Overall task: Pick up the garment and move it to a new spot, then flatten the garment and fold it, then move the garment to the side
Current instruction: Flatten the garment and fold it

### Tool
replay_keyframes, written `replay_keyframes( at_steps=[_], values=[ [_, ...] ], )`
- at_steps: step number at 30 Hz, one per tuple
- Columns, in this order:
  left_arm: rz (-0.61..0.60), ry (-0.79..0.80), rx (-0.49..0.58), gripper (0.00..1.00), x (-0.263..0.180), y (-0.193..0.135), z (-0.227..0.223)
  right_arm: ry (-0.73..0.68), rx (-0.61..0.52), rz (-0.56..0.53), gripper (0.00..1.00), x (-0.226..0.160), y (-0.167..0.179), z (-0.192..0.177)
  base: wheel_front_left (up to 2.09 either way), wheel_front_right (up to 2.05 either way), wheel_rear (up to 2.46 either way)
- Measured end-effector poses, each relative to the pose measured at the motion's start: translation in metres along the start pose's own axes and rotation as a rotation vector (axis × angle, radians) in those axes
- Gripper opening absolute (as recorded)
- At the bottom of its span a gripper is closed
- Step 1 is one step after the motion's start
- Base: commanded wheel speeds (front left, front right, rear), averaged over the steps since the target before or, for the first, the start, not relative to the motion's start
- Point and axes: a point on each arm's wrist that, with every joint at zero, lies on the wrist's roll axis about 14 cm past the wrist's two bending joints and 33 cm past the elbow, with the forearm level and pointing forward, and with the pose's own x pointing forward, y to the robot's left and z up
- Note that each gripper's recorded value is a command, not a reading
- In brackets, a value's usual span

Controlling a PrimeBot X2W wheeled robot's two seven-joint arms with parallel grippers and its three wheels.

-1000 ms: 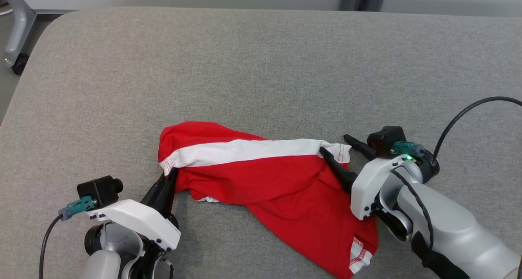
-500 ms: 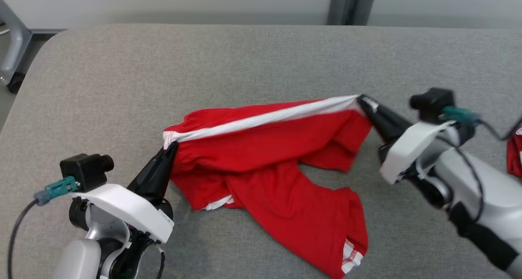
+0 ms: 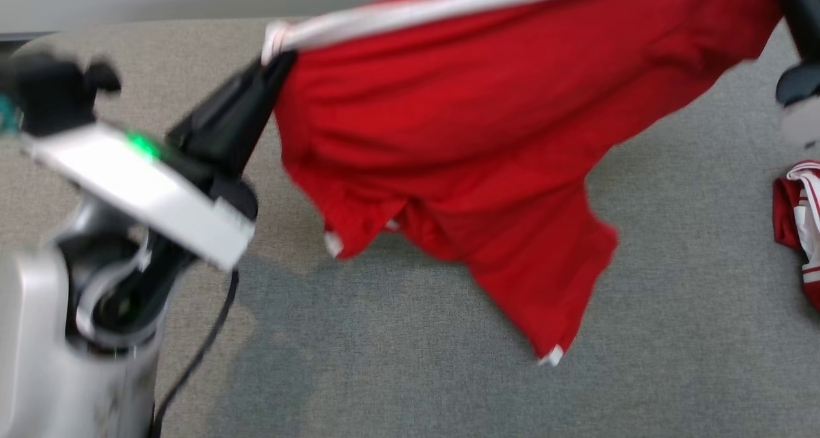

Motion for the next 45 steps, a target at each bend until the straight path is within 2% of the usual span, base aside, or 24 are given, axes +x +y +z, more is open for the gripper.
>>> replay_keyframes(
  at_steps=[5,10,14,16,17,19,20,21,24,26,28,32,34,37,45],
  values=[
    [0.036,0.017,0.068,0.0,0.068,0.016,0.019,-0.028,-0.066,-0.044,0.0,0.038,-0.014,0.027,0.0,0.0,0.0],
    [0.085,-0.1,0.181,0.0,0.131,0.029,0.049,-0.147,-0.128,-0.11,0.0,0.079,-0.023,0.057,0.0,0.0,0.0],
    [0.13,-0.142,0.287,0.0,0.158,0.048,0.043,-0.238,-0.171,-0.138,0.0,0.1,-0.022,0.072,0.0,0.0,0.0],
    [0.131,-0.222,0.322,0.0,0.168,0.05,0.055,-0.263,-0.207,-0.132,0.0,0.11,-0.019,0.08,0.0,0.0,0.0],
    [0.125,-0.316,0.278,0.0,0.171,0.048,0.067,-0.267,-0.207,-0.123,0.0,0.115,-0.017,0.078,0.0,0.0,0.0],
    [0.111,-0.317,0.313,0.0,0.177,0.045,0.066,-0.257,-0.203,-0.108,0.0,0.119,-0.013,0.068,0.0,0.0,0.0],
    [0.094,-0.269,0.389,0.0,0.19,0.048,0.049,-0.226,-0.207,-0.068,0.0,0.122,-0.003,0.041,0.0,0.0,0.0],
    [0.092,-0.228,0.419,0.0,0.189,0.06,0.024,-0.197,-0.21,-0.044,0.0,0.121,0.002,0.022,0.0,0.0,0.0],
    [0.183,-0.082,0.327,0.0,0.166,0.116,-0.065,-0.078,-0.165,-0.005,0.0,0.102,0.01,-0.052,0.0,0.0,0.0],
    [0.181,-0.019,0.329,0.0,0.155,0.125,-0.099,-0.021,-0.11,0.011,0.0,0.082,0.018,-0.091,0.0,0.0,0.0],
    [0.178,-0.003,0.321,0.0,0.151,0.126,-0.112,-0.005,-0.091,0.014,0.0,0.073,0.019,-0.104,0.0,0.0,0.0],
    [0.204,0.118,0.223,0.0,0.104,0.138,-0.184,0.133,0.015,-0.003,0.0,0.014,0.03,-0.172,0.0,0.0,0.0],
    [0.229,0.111,0.178,0.0,0.084,0.143,-0.19,0.148,0.068,-0.034,0.0,-0.007,0.034,-0.18,0.0,0.0,0.0],
    [0.239,0.1,0.132,0.0,0.053,0.133,-0.196,0.171,0.093,-0.052,0.0,-0.038,0.043,-0.18,0.0,0.0,0.0],
    [0.253,0.16,0.02,0.0,-0.051,0.075,-0.224,0.264,0.094,-0.06,0.0,-0.128,0.081,-0.165,0.0,0.0,0.0]
  ],
)
